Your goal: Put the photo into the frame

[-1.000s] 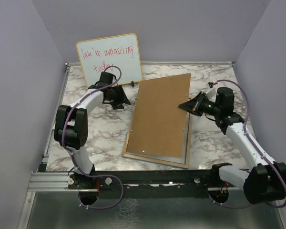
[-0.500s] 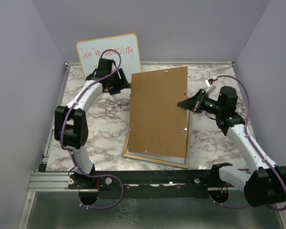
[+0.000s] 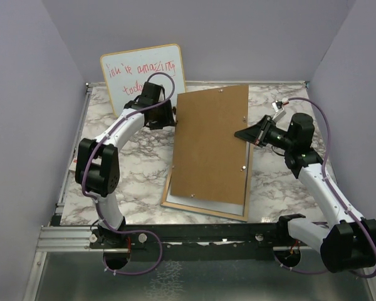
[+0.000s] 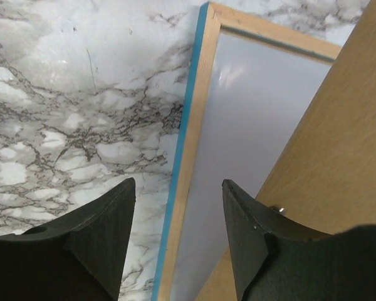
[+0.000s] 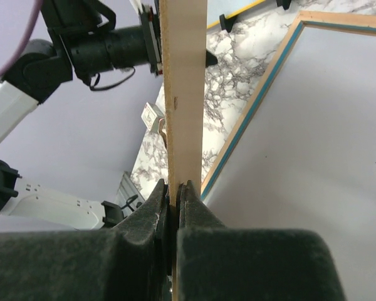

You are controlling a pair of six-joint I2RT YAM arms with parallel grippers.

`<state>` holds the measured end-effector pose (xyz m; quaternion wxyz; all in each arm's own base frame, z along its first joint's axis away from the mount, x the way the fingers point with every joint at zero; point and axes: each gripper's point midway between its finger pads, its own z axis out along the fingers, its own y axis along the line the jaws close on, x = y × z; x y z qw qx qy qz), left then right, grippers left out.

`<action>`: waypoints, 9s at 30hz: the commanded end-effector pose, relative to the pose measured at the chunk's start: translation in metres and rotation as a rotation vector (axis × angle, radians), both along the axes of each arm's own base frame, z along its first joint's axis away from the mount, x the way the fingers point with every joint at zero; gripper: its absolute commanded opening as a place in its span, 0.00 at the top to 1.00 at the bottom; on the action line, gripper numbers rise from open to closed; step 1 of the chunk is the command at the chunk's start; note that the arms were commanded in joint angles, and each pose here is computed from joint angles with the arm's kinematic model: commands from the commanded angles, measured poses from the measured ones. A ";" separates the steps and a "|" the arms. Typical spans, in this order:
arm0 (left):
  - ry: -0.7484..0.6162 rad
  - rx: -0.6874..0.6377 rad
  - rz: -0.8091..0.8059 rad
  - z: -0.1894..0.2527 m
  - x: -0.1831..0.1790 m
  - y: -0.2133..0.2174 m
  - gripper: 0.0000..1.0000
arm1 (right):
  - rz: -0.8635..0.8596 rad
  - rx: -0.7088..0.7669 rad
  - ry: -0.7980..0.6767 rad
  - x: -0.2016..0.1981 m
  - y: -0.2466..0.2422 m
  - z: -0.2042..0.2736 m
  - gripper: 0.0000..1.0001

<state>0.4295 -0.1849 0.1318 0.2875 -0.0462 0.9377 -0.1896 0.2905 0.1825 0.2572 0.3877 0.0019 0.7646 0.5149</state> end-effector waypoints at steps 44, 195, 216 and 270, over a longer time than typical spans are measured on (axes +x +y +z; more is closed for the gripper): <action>-0.166 -0.023 -0.091 0.080 -0.091 0.025 0.09 | -0.273 0.292 0.020 0.020 -0.019 -0.035 0.99; 0.345 -0.215 -0.142 -0.105 -0.050 -0.024 0.74 | -0.294 -0.300 0.608 0.030 -0.061 -0.208 0.40; 0.351 -0.217 -0.137 -0.102 -0.049 -0.024 0.68 | -0.336 -0.412 0.742 0.024 -0.070 -0.216 0.49; 0.347 -0.222 -0.148 -0.088 -0.086 -0.006 0.62 | -0.413 -0.436 0.743 0.033 -0.074 -0.214 0.62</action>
